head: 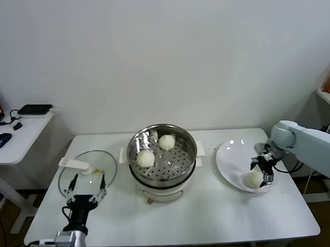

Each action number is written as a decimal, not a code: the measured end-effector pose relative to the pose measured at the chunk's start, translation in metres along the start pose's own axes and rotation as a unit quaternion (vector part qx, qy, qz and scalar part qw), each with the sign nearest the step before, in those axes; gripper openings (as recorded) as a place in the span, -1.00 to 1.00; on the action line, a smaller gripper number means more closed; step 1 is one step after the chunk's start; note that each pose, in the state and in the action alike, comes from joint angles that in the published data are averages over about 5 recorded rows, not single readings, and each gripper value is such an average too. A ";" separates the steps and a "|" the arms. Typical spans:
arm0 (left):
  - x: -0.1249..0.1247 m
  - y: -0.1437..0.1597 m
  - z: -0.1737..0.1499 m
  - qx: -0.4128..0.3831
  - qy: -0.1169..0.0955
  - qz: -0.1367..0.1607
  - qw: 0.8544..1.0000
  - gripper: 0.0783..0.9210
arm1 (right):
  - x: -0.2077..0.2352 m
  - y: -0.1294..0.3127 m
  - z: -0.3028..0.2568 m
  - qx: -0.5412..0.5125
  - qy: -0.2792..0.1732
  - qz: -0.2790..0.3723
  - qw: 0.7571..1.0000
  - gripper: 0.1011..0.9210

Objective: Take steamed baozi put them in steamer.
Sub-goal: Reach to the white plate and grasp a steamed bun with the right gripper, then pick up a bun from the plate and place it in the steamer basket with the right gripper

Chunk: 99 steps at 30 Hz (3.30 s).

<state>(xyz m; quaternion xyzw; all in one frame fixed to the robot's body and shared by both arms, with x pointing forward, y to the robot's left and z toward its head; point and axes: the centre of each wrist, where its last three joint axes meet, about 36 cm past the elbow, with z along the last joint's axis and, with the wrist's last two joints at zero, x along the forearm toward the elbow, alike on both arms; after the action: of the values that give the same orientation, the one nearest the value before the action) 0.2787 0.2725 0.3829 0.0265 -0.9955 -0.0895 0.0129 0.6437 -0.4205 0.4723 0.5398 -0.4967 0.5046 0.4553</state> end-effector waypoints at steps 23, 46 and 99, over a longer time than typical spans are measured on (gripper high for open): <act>-0.003 -0.001 0.002 0.000 0.001 -0.001 1.000 0.77 | -0.015 -0.004 0.002 -0.014 0.002 -0.005 1.000 0.48; -0.007 -0.002 0.001 -0.003 0.001 0.002 1.000 0.77 | 0.081 -0.035 -0.072 0.160 0.004 0.036 0.987 0.39; 0.002 0.004 -0.001 -0.023 0.013 0.003 1.000 0.77 | 0.122 0.016 -0.434 0.732 0.087 0.083 0.671 0.39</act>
<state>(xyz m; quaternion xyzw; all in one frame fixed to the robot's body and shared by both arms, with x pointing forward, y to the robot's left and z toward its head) 0.2765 0.2757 0.3848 0.0245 -0.9930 -0.1123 0.0272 0.5873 -0.0001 0.6273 0.6101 0.0304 0.7867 -0.0886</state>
